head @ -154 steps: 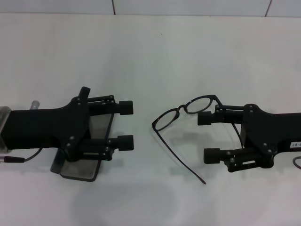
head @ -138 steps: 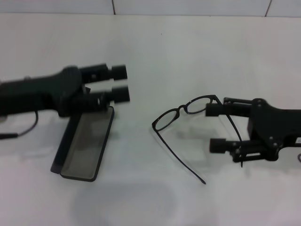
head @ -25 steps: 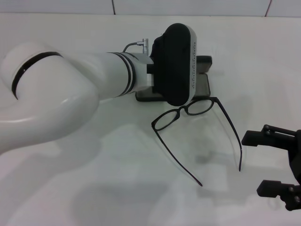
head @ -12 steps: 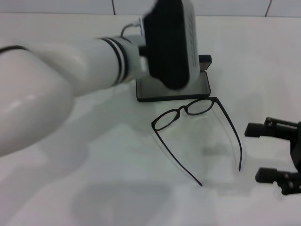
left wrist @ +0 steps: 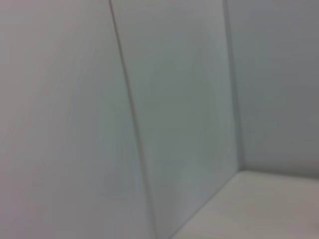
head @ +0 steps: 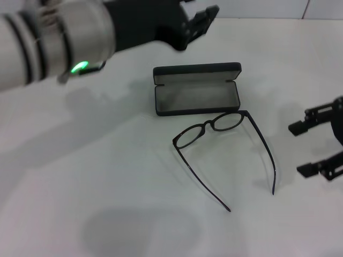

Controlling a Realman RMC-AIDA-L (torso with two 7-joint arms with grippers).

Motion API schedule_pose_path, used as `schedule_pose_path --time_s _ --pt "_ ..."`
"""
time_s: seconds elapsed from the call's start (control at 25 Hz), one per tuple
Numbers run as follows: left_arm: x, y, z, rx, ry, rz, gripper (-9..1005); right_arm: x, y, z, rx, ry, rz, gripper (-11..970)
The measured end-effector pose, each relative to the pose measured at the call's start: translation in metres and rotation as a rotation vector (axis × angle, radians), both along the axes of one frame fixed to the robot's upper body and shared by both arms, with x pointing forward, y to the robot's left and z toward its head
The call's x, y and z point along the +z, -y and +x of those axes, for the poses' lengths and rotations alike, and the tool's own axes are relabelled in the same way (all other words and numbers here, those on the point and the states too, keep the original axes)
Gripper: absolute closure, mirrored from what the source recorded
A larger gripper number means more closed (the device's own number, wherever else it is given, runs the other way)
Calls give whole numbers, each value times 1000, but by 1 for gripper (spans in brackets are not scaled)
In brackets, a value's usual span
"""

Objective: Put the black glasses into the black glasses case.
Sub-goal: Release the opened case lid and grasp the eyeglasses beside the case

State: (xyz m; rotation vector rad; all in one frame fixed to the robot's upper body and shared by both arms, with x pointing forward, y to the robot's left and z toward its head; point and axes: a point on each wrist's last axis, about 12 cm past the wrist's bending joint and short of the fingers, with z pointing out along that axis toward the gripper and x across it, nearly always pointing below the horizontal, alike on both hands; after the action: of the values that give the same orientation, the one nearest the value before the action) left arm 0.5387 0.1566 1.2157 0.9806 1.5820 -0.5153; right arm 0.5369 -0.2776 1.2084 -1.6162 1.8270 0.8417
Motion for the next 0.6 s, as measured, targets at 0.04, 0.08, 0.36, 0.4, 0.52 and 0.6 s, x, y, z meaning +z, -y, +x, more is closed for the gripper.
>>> schedule_pose_path --time_s 0.04,0.08,0.36,0.4,0.52,0.6 --pt "-3 -7 -3 -20 -29 -47 581 8 -7 8 14 2 -55 135" --pt "-7 -16 -6 -50 -64 -106 584 15 -12 15 28 10 -90 135" --pt "-57 -72 -28 -224 -195 -395 661 46 -52 53 110 73 -290 152" --pt "-64 -80 -31 -226 -190 -427 677 49 -62 60 122 87 -316 162" --pt "-79 -103 -42 -250 -146 -502 724 51 -86 70 151 132 -370 180" --pt "-89 -117 -48 -233 -137 -540 759 50 -102 72 182 165 -415 181"
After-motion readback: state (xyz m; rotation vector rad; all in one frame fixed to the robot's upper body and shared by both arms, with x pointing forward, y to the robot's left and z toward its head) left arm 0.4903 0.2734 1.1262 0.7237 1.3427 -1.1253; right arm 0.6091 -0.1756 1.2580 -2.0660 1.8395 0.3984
